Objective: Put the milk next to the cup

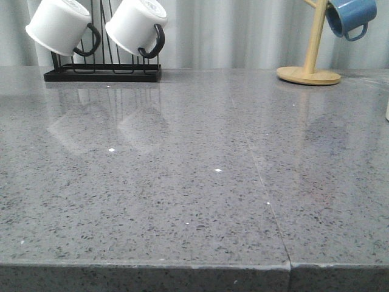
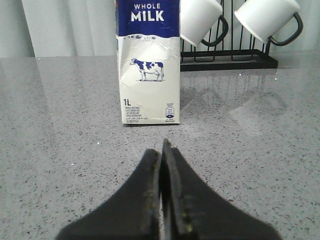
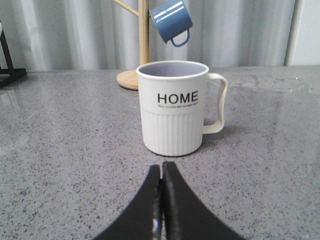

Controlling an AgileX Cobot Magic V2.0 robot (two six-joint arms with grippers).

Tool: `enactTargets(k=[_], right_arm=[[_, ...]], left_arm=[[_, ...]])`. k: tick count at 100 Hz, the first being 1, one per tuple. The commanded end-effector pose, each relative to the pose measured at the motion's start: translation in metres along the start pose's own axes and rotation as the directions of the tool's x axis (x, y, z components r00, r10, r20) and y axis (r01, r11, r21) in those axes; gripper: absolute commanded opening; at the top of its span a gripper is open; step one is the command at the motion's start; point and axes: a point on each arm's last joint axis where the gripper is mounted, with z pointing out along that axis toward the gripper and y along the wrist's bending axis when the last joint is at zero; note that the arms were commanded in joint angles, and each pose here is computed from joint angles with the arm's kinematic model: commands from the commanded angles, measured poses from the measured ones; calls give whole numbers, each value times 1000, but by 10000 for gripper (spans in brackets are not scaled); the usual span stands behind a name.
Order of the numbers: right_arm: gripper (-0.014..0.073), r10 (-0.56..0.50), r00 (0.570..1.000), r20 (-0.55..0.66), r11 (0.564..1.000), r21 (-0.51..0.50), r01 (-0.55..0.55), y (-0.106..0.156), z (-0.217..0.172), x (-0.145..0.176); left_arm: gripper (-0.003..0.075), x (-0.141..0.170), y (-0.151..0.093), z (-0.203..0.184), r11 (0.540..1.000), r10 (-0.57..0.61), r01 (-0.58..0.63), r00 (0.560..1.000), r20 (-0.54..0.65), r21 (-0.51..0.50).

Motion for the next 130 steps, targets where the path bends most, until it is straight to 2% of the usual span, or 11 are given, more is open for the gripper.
enactTargets(k=[1, 16, 29, 38, 45, 58, 63, 75, 88, 108, 130], right_arm=[[-57, -7, 993, 120, 1000, 1, 7, 0, -5, -24], [-58, -7, 1000, 1, 1000, -2, 7, 1, -8, -50], [-57, 32, 994, -108, 999, -13, -34, 4, -4, -72], [-27, 54, 986, -160, 998, -15, -57, 5, 5, -80], [70, 64, 981, -184, 998, -12, -67, 5, 15, -80], [347, 77, 981, -180, 997, 0, -78, 4, 31, -81], [397, 78, 982, -173, 997, 7, -78, 3, 38, -80], [404, 81, 986, -149, 996, 47, -74, -2, 55, -81], [404, 80, 990, -113, 988, 141, -64, -14, 72, -80], [404, 89, 987, -133, 965, 257, -52, -36, 102, -65], [404, 17, 989, -146, 971, 238, 19, -44, 133, -46]], left_arm=[[-20, 12, 0, 1, 1000, -18, 18, 999, 42, 1], [-20, 12, 0, 1, 1000, -18, 18, 999, 42, 1], [-20, 12, 0, 1, 1000, -18, 18, 999, 42, 1], [-20, 12, 0, 1, 1000, -18, 18, 999, 42, 1], [-20, 12, 0, 1, 1000, -18, 18, 999, 42, 1], [-20, 12, 0, 1, 1000, -18, 18, 999, 42, 1], [-20, 12, 0, 1, 1000, -18, 18, 999, 42, 1], [-20, 12, 0, 1, 1000, -18, 18, 999, 42, 1], [-20, 12, 0, 1, 1000, -18, 18, 999, 42, 1], [-20, 12, 0, 1, 1000, -18, 18, 999, 42, 1], [-20, 12, 0, 1, 1000, -18, 18, 999, 42, 1]])
